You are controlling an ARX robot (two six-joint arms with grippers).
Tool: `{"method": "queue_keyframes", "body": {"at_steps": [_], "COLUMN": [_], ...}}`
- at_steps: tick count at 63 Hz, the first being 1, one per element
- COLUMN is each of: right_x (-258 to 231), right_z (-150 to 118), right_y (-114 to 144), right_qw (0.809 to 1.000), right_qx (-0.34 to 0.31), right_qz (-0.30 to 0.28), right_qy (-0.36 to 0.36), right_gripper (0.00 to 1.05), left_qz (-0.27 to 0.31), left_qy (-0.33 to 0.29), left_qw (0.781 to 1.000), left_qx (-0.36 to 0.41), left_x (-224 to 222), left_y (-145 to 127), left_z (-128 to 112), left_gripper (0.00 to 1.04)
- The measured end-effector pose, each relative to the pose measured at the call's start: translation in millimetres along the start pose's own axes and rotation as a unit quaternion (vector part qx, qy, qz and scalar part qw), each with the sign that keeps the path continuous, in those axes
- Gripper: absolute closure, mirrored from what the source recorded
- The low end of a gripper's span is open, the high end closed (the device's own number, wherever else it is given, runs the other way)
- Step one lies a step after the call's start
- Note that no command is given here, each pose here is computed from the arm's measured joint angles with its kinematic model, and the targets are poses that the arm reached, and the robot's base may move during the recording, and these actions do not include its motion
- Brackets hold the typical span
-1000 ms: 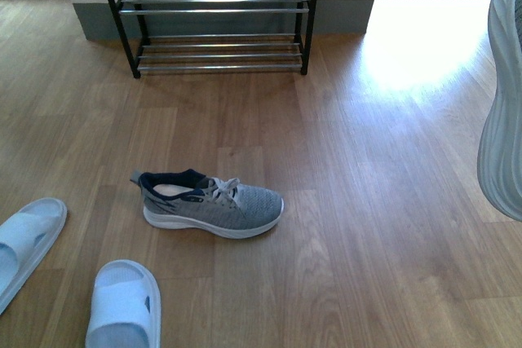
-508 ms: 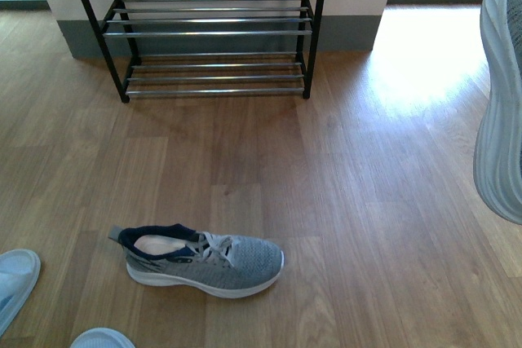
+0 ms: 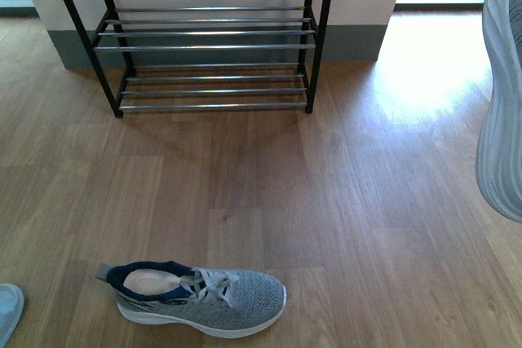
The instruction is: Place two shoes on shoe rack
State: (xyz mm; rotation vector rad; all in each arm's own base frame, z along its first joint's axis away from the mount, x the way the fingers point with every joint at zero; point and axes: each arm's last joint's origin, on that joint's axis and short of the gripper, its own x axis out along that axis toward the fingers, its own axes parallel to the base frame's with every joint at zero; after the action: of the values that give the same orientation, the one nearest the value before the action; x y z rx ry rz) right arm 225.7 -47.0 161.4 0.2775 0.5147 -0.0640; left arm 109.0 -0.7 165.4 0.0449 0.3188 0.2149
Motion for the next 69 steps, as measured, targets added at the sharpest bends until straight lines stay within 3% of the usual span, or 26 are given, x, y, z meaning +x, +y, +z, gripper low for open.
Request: {"method": "queue_keyframes", "body": {"at_steps": [5, 8, 14, 19, 23, 30, 36, 47, 57, 69], "right_x": [0.0, 0.0, 0.0, 0.0, 0.0, 0.0, 0.0, 0.0, 0.0, 0.0], "right_z": [0.0, 0.0, 0.0, 0.0, 0.0, 0.0, 0.0, 0.0, 0.0, 0.0], "right_y": [0.1, 0.0, 0.0, 0.0, 0.0, 0.0, 0.0, 0.0, 0.0, 0.0], "right_qw": [1.0, 1.0, 1.0, 1.0, 1.0, 1.0, 1.0, 1.0, 1.0, 1.0], "right_qx": [0.0, 0.0, 0.0, 0.0, 0.0, 0.0, 0.0, 0.0, 0.0, 0.0], "right_qz": [0.001, 0.001, 0.001, 0.001, 0.001, 0.001, 0.0, 0.001, 0.001, 0.0], "right_qy": [0.0, 0.0, 0.0, 0.0, 0.0, 0.0, 0.0, 0.0, 0.0, 0.0], "right_gripper": [1.02, 1.02, 1.02, 1.02, 1.02, 1.02, 1.02, 1.02, 1.02, 1.02], "left_qz": [-0.013, -0.049, -0.101, -0.172, -0.234, -0.31, -0.35, -0.364, -0.418, -0.41], "left_qy": [0.03, 0.045, 0.07, 0.123, 0.165, 0.23, 0.295, 0.336, 0.381, 0.399], "left_qw": [0.998, 0.993, 0.965, 0.909, 0.843, 0.754, 0.71, 0.674, 0.615, 0.6], "left_qx": [0.045, 0.1, 0.23, 0.36, 0.456, 0.532, 0.534, 0.548, 0.549, 0.56], "left_x": [15.4, 32.4, 73.5, 106.7, 130.7, 165.1, 188.0, 211.5, 221.0, 235.4], "left_y": [-5.7, -14.5, -37.6, -66.3, -90.5, -119.6, -132.8, -144.9, -170.8, -179.0], "left_z": [1.5, 3.6, 3.5, -15.1, -39.1, -81.5, -114.4, -134.8, -160.5, -186.6], "left_gripper": [0.09, 0.09, 0.09, 0.09, 0.09, 0.09, 0.09, 0.09, 0.09, 0.09]}}
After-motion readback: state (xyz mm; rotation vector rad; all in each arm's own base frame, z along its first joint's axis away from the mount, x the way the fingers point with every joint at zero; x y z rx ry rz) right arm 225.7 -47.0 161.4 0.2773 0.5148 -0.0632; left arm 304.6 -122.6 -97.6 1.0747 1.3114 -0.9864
